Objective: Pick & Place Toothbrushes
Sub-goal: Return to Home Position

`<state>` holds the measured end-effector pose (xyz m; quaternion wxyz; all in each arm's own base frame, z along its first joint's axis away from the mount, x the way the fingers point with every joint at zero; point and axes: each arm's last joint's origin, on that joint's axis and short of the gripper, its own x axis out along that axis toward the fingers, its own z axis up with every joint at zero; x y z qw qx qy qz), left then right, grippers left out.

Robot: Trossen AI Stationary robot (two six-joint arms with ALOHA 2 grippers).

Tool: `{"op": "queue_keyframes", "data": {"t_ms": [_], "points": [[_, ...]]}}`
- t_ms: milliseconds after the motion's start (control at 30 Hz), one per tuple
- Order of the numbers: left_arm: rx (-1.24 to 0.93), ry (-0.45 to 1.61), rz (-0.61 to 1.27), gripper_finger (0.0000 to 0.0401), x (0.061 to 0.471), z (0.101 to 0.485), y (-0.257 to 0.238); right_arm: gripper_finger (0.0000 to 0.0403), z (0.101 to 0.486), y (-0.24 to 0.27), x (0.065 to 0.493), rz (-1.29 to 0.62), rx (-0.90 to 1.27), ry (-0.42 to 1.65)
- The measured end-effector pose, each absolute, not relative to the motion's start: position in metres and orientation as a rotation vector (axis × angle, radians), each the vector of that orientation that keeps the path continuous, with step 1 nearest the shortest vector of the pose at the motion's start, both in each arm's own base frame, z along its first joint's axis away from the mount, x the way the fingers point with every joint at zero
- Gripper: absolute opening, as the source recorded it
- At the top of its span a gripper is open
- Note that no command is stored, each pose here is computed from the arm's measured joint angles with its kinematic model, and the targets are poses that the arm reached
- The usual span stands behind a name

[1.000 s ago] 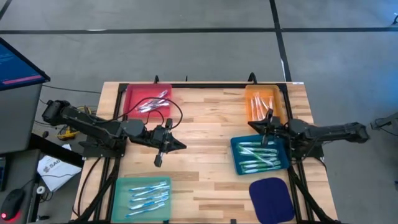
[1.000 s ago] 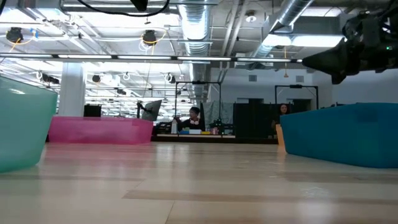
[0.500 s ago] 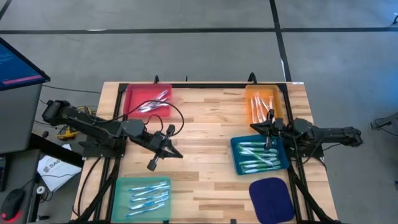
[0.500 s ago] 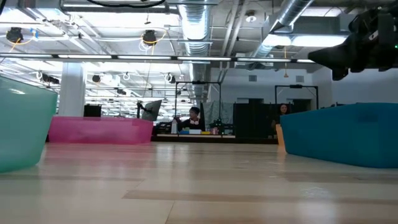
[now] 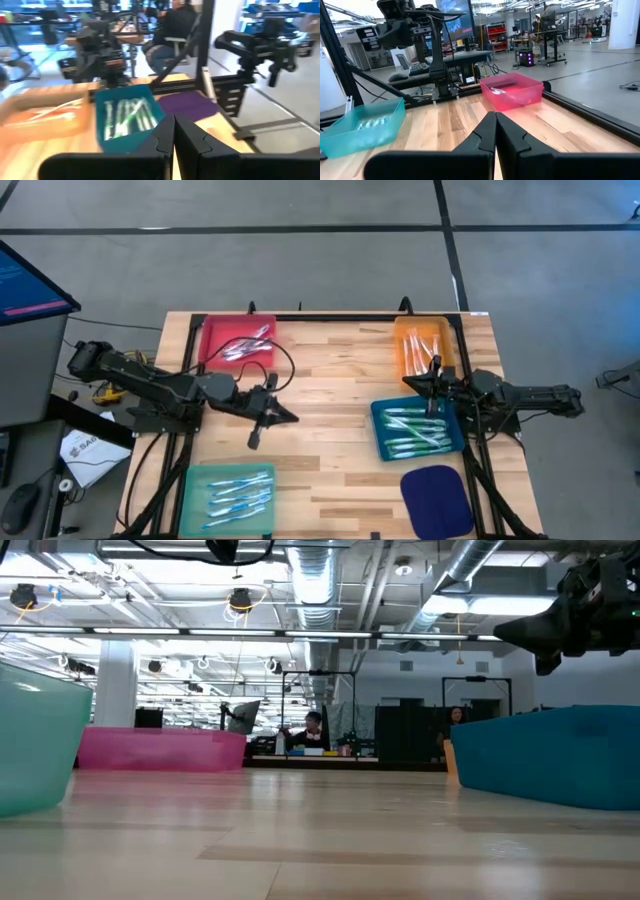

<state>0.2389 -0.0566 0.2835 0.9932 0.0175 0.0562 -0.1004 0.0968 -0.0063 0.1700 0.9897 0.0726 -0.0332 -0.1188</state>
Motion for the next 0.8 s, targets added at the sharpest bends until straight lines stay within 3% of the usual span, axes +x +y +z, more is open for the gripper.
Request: {"op": "queue_keyframes", "data": {"t_ms": [333, 800], "points": [[0.073, 0.126, -0.218, 0.0001, 0.224, 0.273, -0.063, 0.0, 0.17, -0.006, 0.097, -0.238, 0.146, -0.068], [-0.059, -0.083, -0.131, 0.0001, 0.143, 0.238, -0.039, 0.0, 0.17, -0.006, 0.097, -0.238, 0.146, -0.069]]}}
